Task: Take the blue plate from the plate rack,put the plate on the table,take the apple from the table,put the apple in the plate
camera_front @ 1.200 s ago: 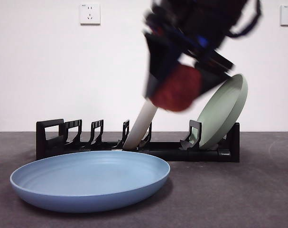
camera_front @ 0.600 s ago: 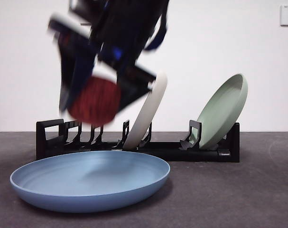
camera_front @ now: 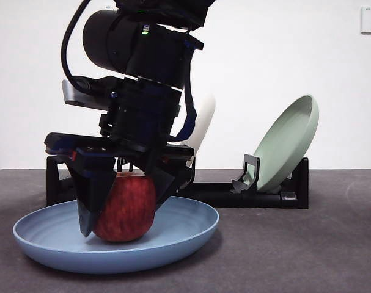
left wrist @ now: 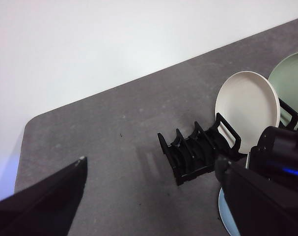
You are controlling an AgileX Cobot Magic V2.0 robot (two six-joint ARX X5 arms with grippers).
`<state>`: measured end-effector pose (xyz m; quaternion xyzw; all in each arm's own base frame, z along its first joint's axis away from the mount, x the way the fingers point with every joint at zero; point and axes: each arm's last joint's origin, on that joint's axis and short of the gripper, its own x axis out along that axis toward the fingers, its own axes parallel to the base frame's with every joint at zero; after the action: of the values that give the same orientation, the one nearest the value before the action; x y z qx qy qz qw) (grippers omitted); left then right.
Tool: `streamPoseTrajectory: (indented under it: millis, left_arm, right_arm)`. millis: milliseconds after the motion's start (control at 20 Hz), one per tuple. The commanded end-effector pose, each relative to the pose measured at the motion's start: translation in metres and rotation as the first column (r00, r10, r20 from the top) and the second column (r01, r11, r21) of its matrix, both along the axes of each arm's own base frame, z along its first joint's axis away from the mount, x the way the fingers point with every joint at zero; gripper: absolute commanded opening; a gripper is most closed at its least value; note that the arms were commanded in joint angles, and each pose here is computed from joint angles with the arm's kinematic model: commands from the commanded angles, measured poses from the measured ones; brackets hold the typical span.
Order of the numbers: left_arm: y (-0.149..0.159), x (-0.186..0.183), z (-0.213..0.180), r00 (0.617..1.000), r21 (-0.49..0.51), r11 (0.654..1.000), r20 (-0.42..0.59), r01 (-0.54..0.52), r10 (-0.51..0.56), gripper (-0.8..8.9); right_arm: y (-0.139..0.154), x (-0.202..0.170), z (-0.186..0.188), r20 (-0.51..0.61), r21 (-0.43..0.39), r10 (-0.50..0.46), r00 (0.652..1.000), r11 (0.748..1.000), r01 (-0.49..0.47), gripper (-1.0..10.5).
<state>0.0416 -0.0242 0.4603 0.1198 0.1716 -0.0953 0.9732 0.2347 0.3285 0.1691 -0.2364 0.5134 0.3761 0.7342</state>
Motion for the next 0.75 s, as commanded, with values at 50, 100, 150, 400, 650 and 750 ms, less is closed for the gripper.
streamPoseTrajectory:
  millis: [50, 100, 150, 400, 650, 750]
  left_arm:
    - [0.0, 0.0, -0.001, 1.0, -0.013, 1.0, -0.005, -0.011, 0.011, 4.39]
    - [0.0, 0.0, -0.001, 1.0, -0.019, 1.0, -0.007, -0.014, 0.014, 4.4]
    - [0.0, 0.0, -0.001, 1.0, -0.027, 0.999, -0.011, -0.018, 0.018, 4.4]
    - [0.0, 0.0, -0.002, 1.0, -0.03, 0.999, -0.018, -0.021, 0.021, 4.4]
    - [-0.003, 0.002, -0.002, 0.999, -0.055, 0.998, -0.032, -0.024, 0.023, 4.4]
    - [-0.008, 0.006, -0.003, 0.999, -0.047, 0.999, -0.043, -0.028, 0.026, 4.4]
  right_arm:
    - [0.001, 0.0, -0.008, -0.009, -0.017, 0.011, 1.0, 1.0, -0.011, 2.1]
    - [0.001, 0.0, -0.008, -0.01, -0.019, 0.01, 1.0, 1.0, -0.01, 3.1]
    - [0.0, 0.0, -0.008, -0.011, -0.023, 0.009, 1.0, 1.0, -0.009, 4.1]
    - [0.0, -0.001, -0.007, -0.015, -0.028, 0.008, 1.0, 1.0, -0.009, 5.1]
    - [-0.009, -0.006, 0.026, 0.014, 0.004, 0.001, 1.0, 1.0, -0.002, 5.0]
    - [-0.021, -0.01, 0.056, 0.041, 0.04, -0.008, 0.999, 0.999, 0.007, 5.0]
